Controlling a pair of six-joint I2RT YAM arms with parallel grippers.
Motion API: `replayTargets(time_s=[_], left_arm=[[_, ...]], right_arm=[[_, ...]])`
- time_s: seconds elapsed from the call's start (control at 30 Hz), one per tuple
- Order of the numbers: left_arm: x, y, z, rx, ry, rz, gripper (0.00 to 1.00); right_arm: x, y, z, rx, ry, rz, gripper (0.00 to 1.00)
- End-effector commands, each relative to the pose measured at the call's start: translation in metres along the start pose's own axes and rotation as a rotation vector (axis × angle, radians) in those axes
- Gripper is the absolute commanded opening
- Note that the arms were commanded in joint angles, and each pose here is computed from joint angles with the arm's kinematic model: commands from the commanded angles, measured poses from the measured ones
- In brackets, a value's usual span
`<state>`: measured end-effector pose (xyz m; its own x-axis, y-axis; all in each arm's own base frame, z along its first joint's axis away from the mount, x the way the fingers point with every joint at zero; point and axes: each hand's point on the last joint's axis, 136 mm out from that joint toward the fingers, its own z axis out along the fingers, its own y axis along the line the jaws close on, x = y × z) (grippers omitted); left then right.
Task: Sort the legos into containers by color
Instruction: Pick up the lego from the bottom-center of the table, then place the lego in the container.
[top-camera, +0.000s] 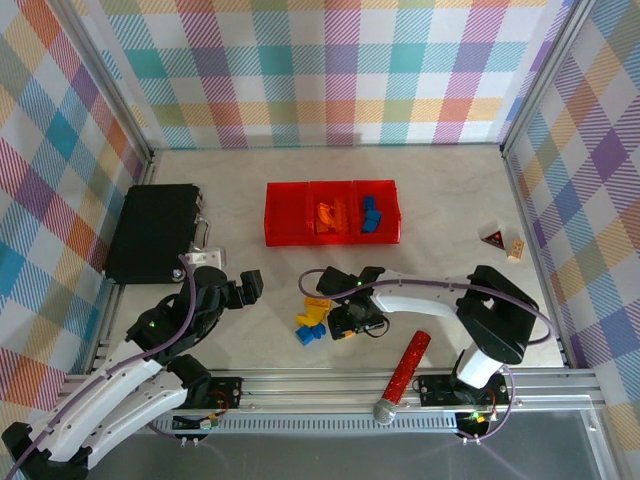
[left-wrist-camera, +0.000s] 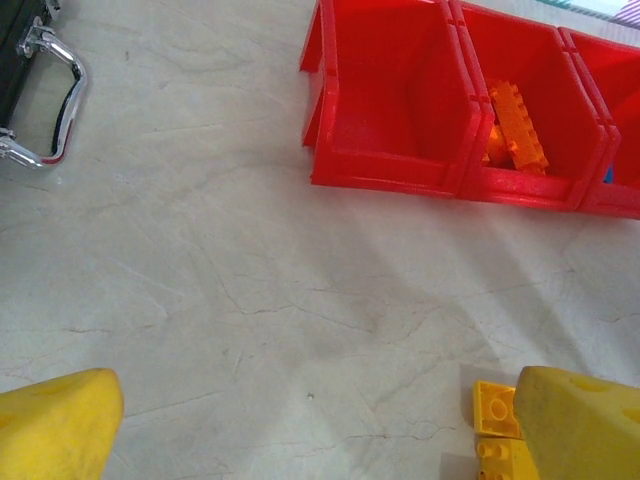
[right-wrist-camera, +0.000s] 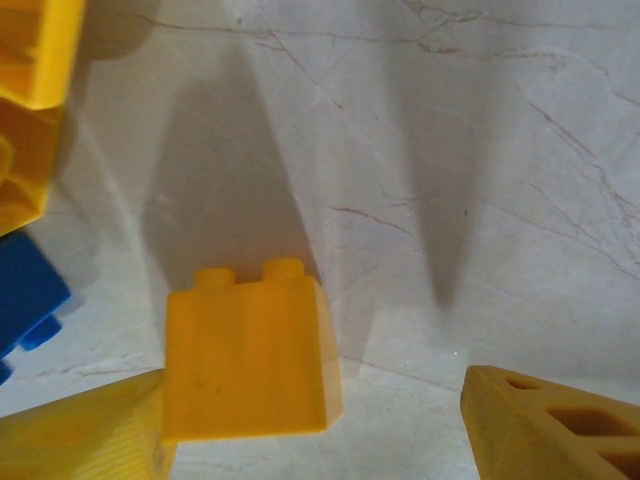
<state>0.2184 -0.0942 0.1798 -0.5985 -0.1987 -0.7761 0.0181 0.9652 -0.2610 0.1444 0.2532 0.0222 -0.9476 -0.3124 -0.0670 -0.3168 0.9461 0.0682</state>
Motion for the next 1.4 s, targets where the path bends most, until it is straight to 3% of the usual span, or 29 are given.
replayTargets(time_s=[0.0,0.2,0.5,0.6,0.73,1.03,1.23,1.37], left_arm=[[-0.008,0.002,-0.007,-0.011,-0.020,-0.005,1.00],[-0.008,0.003,-0.007,-0.017,-0.019,-0.003,1.00],[-0.008,0.007,-0.008,-0.034,-0.021,0.002,1.00],[-0.010,0.007,-0.008,-0.038,-0.030,0.004,1.00],[-0.016,0.004,-0.010,-0.032,-0.046,0.005,1.00],[-0.030,-0.002,-0.016,-0.010,-0.081,0.013,1.00],[-0.036,-0.003,-0.019,-0.011,-0.100,0.000,1.00],[-0.040,-0.002,-0.021,-0.017,-0.112,-0.011,1.00]], right_arm=[[-0.001,0.001,0.002,0.028,0.015,-0.026,0.73],[-0.007,0.007,0.008,0.031,0.017,-0.052,0.66],[-0.014,0.001,-0.003,0.086,0.004,-0.067,0.36],[-0.026,0.001,-0.024,0.109,-0.038,-0.078,0.32],[-0.062,0.009,-0.069,0.080,-0.163,-0.109,0.31],[-0.182,0.029,-0.161,-0.120,-0.455,-0.117,0.30],[-0.239,0.059,-0.173,-0.217,-0.510,-0.177,0.29],[-0.268,0.073,-0.159,-0.253,-0.500,-0.201,0.28]])
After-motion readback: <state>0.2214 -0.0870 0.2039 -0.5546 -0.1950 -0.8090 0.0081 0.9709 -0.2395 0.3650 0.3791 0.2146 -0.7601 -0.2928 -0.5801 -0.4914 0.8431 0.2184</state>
